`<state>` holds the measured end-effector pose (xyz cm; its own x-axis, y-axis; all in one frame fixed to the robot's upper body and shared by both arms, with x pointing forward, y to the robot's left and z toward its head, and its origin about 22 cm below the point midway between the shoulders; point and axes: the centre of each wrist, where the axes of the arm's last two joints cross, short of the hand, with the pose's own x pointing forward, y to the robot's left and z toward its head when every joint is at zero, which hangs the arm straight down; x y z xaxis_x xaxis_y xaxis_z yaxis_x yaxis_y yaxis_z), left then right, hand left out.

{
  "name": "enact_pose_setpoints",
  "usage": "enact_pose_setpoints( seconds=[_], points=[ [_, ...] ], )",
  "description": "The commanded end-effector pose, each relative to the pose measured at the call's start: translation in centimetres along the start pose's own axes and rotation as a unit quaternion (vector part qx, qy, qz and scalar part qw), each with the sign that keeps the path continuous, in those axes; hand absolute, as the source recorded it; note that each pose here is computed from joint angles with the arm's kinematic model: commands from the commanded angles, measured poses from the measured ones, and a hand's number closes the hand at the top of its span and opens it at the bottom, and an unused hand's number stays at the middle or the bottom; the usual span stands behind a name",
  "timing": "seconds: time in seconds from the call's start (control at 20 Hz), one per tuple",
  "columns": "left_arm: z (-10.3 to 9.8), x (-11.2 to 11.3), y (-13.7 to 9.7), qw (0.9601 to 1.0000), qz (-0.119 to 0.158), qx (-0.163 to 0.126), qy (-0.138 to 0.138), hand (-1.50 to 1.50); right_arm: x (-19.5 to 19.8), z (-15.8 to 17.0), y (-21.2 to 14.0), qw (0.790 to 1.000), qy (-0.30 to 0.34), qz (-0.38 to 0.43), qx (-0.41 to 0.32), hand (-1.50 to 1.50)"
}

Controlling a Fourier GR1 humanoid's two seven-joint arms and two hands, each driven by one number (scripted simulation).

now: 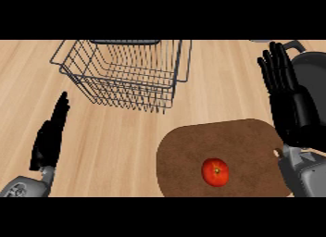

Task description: Pick the tomato from the cutting board and place it in the pot

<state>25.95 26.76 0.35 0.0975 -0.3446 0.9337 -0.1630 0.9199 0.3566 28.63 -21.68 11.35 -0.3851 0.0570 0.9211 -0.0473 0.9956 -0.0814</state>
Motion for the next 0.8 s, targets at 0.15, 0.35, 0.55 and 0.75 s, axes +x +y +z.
enact_pose_setpoints(
  seconds=[0.15, 0.35, 0.55, 0.75],
  points=[
    [1.0, -0.9, -1.3, 0.9915, 0.047, -0.11, 0.052, 0.0, -3.5, 6.5, 2.8, 0.982, 0.173, 0.064, 0.034, 1.5],
    [2.5, -1.6, -2.8, 0.9813, 0.074, -0.152, 0.092, 0.0, -5.0, 6.4, -3.0, 0.941, 0.127, 0.295, -0.106, 1.5],
    [2.7, -1.9, -2.6, 0.975, 0.087, -0.179, 0.098, 0.0, -3.1, 9.1, 4.2, 0.956, -0.025, 0.213, -0.201, -1.5],
    [0.9, -0.8, -2.5, 0.9732, 0.086, -0.195, 0.086, 0.0, -0.3, 13.4, 8.8, 0.956, -0.062, 0.202, -0.203, -1.5]
  ],
)
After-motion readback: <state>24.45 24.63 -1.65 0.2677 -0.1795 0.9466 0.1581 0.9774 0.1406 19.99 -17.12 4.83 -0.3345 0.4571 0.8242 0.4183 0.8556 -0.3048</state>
